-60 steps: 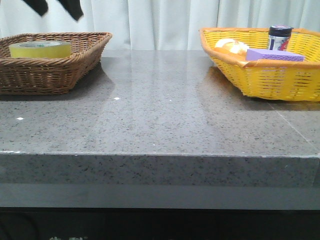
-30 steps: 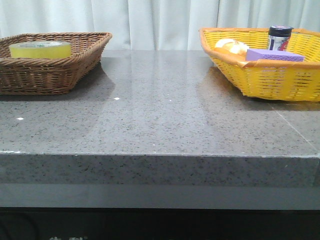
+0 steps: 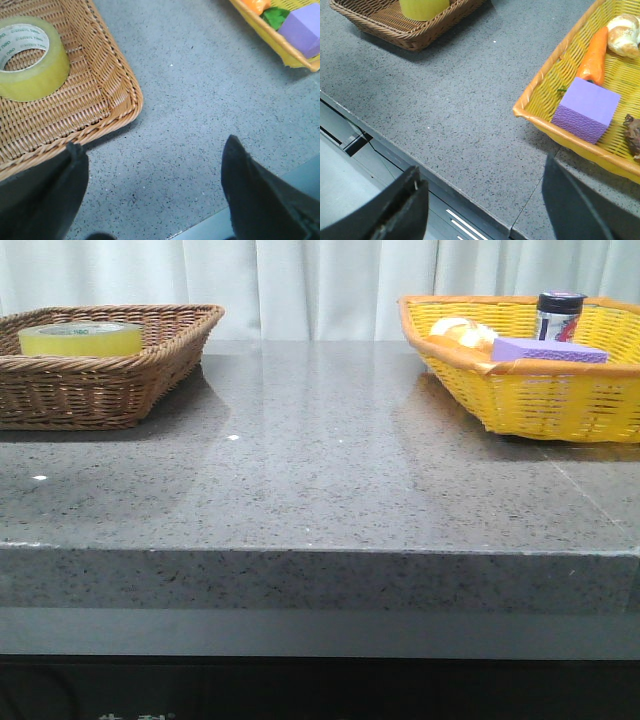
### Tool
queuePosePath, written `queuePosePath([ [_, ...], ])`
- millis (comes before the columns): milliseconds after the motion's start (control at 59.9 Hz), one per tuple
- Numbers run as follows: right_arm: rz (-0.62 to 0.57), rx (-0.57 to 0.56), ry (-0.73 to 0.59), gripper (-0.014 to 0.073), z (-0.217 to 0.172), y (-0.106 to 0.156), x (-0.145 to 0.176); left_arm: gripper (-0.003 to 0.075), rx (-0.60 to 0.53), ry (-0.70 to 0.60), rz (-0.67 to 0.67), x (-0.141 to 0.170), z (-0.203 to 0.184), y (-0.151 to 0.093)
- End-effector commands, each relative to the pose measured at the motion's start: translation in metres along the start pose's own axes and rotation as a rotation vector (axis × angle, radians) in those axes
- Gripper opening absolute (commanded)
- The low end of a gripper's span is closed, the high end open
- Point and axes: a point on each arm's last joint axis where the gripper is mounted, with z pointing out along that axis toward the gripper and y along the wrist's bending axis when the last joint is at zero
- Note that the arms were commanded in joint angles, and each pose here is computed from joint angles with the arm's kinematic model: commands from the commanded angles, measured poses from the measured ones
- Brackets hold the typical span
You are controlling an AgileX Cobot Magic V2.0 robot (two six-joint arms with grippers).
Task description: Transfer tape with both arms
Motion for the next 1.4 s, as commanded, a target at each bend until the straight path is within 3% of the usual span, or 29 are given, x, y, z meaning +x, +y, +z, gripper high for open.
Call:
queuePosePath([
  [0, -0.005, 0.002, -0.096, 0.051, -0.005, 0.0, -0.013, 0.0545, 0.005, -0.185, -0.012, 0.008, -0.019, -0.006],
  [234, -0.005, 0.002, -0.096, 0.051, -0.005, 0.0, -0.013, 0.0545, -0.013, -0.379, -0.043, 0.051, -0.031, -0.008],
  [401, -0.005, 0.002, -0.094, 0.051, -0.005, 0.0, -0.012, 0.0542, -0.03, -0.463, -0.047, 0.066, -0.036, -0.008],
  [484, -0.005, 0.002, -0.093, 0.0476, -0.005, 0.0, -0.012, 0.0485, -0.03, -0.461, -0.047, 0.067, -0.035, -0.008],
  [534, -0.005, 0.002, -0.091, 0.0416, -0.005, 0.0, -0.012, 0.0427, -0.03, -0.458, -0.047, 0.068, -0.035, -0.008],
  [751, -0.005, 0.002, -0.091, -0.0009, -0.005, 0.0, -0.012, 0.0105, -0.03, -0.462, -0.047, 0.068, -0.035, -0.008],
  [801, -0.005, 0.002, -0.091, -0.0075, -0.005, 0.0, -0.012, 0.0048, -0.03, -0.462, -0.047, 0.068, -0.035, -0.008],
  [885, -0.005, 0.002, -0.091, -0.0068, -0.005, 0.0, -0.012, -0.0021, -0.03, -0.462, -0.047, 0.068, -0.035, -0.008],
  [1385, -0.005, 0.002, -0.091, -0.0067, -0.005, 0.0, -0.012, -0.002, -0.029, -0.456, -0.047, 0.068, -0.034, -0.008],
])
